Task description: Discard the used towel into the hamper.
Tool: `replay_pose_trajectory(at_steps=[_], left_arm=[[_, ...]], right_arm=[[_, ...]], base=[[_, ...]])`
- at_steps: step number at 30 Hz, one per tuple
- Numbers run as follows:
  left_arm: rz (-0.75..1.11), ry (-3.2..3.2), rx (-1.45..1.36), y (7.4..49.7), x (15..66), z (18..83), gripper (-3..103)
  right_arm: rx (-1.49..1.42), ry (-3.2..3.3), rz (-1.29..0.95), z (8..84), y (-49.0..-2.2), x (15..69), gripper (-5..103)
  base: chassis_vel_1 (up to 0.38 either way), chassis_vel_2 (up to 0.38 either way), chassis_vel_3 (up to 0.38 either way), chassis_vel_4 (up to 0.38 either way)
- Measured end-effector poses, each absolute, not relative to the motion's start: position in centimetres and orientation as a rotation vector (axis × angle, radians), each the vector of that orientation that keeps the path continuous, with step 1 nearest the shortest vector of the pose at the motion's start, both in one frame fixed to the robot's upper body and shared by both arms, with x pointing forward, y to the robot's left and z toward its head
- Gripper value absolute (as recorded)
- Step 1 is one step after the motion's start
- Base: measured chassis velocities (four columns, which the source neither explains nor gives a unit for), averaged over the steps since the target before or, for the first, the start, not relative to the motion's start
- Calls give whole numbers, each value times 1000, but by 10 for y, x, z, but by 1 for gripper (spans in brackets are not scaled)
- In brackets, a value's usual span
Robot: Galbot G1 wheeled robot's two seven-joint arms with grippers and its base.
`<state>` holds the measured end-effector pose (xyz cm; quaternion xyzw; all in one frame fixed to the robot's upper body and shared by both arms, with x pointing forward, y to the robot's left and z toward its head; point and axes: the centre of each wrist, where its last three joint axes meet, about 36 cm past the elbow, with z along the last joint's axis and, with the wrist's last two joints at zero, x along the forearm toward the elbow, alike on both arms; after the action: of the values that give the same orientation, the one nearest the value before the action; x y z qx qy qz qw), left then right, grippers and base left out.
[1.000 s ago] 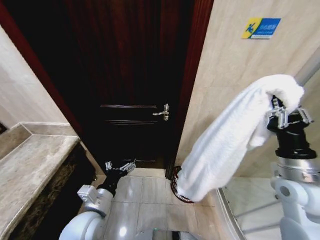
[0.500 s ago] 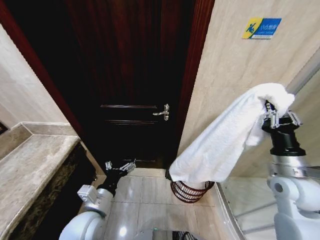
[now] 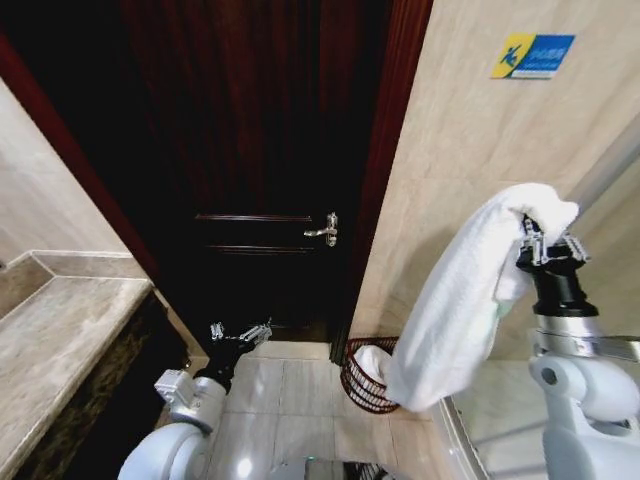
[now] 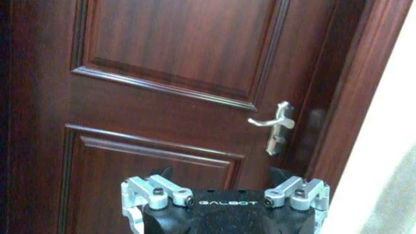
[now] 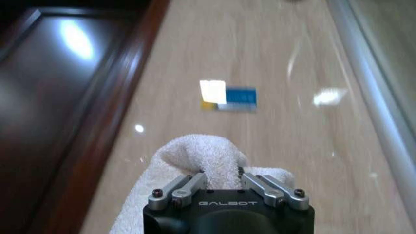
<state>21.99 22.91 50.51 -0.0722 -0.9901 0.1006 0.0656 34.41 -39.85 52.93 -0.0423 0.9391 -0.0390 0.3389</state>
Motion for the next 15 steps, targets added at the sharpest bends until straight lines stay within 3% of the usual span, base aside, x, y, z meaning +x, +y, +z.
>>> replay_pose_trajectory(at_steps=[15], left_arm=[[303,-2987,-218,229,220,505,99]], right_arm=[[-88,2468,-61,490,-400,354,12]], base=[[-4,7,-3,-3]])
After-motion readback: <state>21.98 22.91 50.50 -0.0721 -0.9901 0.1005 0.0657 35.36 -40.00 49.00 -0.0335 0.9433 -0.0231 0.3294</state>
